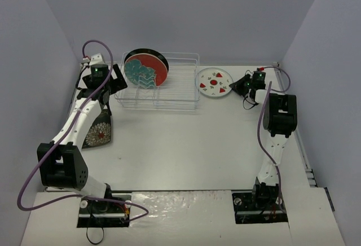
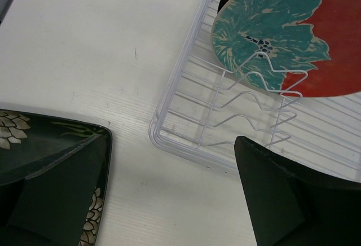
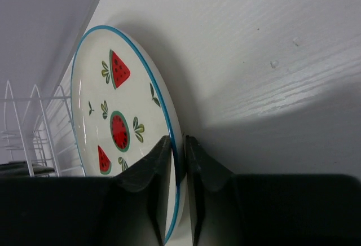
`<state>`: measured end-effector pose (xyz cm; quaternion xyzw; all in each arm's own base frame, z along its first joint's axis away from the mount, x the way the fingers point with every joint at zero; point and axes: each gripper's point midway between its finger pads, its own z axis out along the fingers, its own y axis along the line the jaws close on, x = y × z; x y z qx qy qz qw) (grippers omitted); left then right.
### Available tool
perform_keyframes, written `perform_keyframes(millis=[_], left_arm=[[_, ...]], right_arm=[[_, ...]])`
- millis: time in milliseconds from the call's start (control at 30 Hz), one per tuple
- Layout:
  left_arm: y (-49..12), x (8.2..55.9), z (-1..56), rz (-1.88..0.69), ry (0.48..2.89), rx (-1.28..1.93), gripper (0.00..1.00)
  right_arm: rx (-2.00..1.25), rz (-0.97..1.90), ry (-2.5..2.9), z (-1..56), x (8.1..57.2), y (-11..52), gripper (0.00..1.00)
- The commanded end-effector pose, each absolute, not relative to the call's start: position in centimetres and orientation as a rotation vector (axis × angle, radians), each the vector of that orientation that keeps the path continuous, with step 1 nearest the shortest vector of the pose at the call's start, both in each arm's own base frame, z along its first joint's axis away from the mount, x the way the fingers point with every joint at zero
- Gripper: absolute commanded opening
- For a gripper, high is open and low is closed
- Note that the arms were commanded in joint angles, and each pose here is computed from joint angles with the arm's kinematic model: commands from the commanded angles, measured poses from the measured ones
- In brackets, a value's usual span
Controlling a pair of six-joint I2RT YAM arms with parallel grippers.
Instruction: Load the plates into the dish rack
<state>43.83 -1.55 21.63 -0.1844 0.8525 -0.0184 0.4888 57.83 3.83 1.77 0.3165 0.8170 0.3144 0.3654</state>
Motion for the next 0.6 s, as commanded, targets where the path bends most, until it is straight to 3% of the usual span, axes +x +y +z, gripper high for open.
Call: perform_keyframes(millis=[0,167,300,567], left_arm=[[-1.1,44.1,24.8,-0.035,1.993,-0.424,0.97],[-2.3,43.9,25.4,-0.101,1.994,-0.352,0.97],[-4.1,43.5,26.5,-0.207,1.956,-0.275,0.97],[-8.7,42.3,28.6,-0.446,1.888,-0.090,0.97]], right_arm=[[0.881,0.803,2.141,-0.1,56.3,4.0,0.00],[0.836,0.789,2.061,2.7,55.6,3.1,0.00],[0.785,0.811,1.906,8.2,54.9,2.0,0.00],[0.764,0.885,1.716,14.1,49.7,1.7,0.00]])
